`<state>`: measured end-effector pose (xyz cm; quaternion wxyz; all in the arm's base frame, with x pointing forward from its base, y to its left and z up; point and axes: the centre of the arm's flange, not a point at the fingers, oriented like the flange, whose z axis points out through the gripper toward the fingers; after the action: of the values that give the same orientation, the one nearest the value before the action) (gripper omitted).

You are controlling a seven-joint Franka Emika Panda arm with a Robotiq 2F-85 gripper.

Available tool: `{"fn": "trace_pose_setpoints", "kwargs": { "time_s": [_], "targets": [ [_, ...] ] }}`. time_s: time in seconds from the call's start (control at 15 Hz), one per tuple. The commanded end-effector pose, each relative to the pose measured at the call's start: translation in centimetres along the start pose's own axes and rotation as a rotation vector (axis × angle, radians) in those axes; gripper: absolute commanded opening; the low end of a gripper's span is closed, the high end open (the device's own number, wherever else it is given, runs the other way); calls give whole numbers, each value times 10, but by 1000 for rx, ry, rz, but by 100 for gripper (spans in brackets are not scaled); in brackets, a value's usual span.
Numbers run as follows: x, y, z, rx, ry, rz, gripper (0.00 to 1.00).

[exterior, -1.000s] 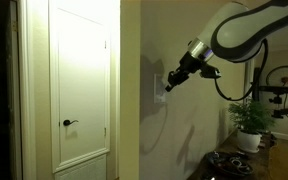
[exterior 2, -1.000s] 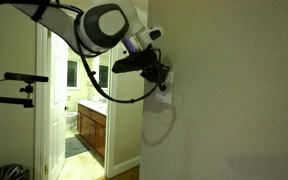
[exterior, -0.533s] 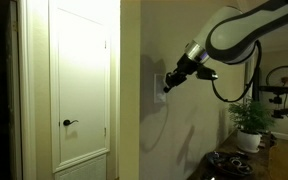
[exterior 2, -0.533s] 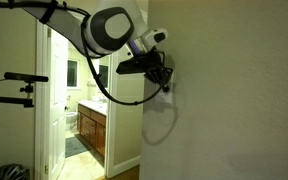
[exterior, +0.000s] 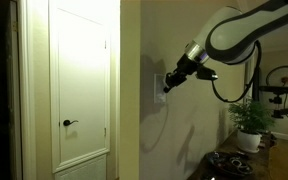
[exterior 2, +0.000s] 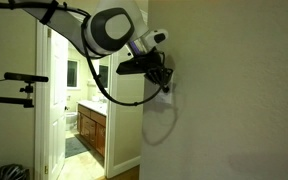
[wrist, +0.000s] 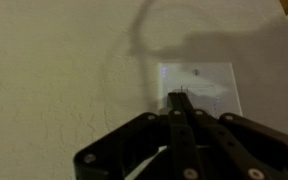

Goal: Turn off the light

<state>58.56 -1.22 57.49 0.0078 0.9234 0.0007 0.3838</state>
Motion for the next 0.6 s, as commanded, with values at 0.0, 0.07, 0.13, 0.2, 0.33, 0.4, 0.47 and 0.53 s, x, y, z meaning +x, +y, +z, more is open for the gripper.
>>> {"fn": "trace_pose_setpoints", "kwargs": {
  "time_s": [0.0,0.07,0.13,0.2,0.33,0.4,0.47,0.53],
  "targets": [
    [-1,3,1,-5,19,23,4],
    [-2,3,1,-4,19,25,5],
    [-3,2,0,-7,14,22,4],
    [-5,2,-1,-11,14,18,4],
    [-10,2,-6,-19,5,10,4],
    [-13,2,-9,-24,0,3,4],
    [-17,2,-10,-26,-7,-2,4],
    [-21,2,-12,-30,-13,-4,4]
  ]
}}
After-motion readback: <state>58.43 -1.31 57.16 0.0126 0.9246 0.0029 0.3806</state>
